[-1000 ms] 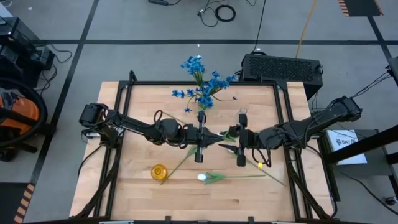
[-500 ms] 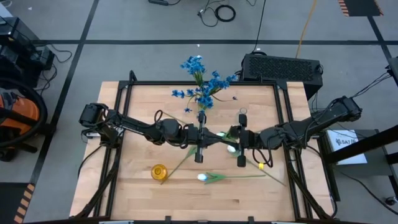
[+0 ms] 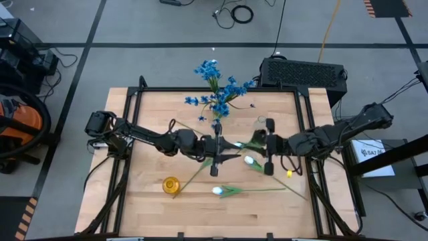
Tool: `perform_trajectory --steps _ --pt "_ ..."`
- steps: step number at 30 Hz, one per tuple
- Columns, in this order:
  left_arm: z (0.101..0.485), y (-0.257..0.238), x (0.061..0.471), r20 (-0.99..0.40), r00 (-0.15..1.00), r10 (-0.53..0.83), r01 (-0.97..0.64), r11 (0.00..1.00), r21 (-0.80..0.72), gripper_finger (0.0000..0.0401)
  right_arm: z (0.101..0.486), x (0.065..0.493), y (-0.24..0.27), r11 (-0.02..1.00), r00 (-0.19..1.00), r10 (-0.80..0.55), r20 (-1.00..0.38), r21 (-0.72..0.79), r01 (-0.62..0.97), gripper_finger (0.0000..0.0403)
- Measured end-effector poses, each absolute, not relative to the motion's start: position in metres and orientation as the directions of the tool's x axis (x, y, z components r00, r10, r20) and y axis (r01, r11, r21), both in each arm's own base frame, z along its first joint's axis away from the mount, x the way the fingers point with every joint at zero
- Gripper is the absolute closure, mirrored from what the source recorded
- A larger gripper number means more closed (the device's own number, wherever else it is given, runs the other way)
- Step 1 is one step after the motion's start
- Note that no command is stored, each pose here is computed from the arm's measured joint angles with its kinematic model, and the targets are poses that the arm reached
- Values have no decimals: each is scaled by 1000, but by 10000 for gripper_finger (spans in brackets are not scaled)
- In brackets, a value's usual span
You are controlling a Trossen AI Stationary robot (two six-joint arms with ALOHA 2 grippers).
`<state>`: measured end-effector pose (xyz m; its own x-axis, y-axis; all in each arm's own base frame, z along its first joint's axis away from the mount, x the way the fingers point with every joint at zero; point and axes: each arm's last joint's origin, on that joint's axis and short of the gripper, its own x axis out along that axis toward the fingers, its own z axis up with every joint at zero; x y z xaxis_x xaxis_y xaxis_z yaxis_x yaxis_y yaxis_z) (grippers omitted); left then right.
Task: Sort flowers into vase by color
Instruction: Put the bottom black tulip into the transparent vase
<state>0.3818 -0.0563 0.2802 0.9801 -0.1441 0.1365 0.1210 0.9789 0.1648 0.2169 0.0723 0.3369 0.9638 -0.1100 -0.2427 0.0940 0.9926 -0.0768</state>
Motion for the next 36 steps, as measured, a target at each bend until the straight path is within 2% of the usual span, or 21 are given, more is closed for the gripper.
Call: perform_trajectory --steps 5,9,16,27,36 --pt "279 -55 382 122 988 -95 75 985 158 283 342 199 67 994 958 -106 -268 -61 93 401" --pt "285 -51 378 102 995 22 -37 989 146 283 342 188 66 995 950 -93 -297 -57 80 402" --pt "296 -54 357 -56 991 121 -109 978 178 283 346 179 65 995 954 -91 -285 -58 78 402" --pt "304 -65 322 -280 952 120 -64 977 203 283 338 176 52 938 899 -346 -269 -132 322 403" --pt "290 -65 312 -444 887 128 -13 968 252 283 322 159 11 847 807 -528 -265 -91 524 403"
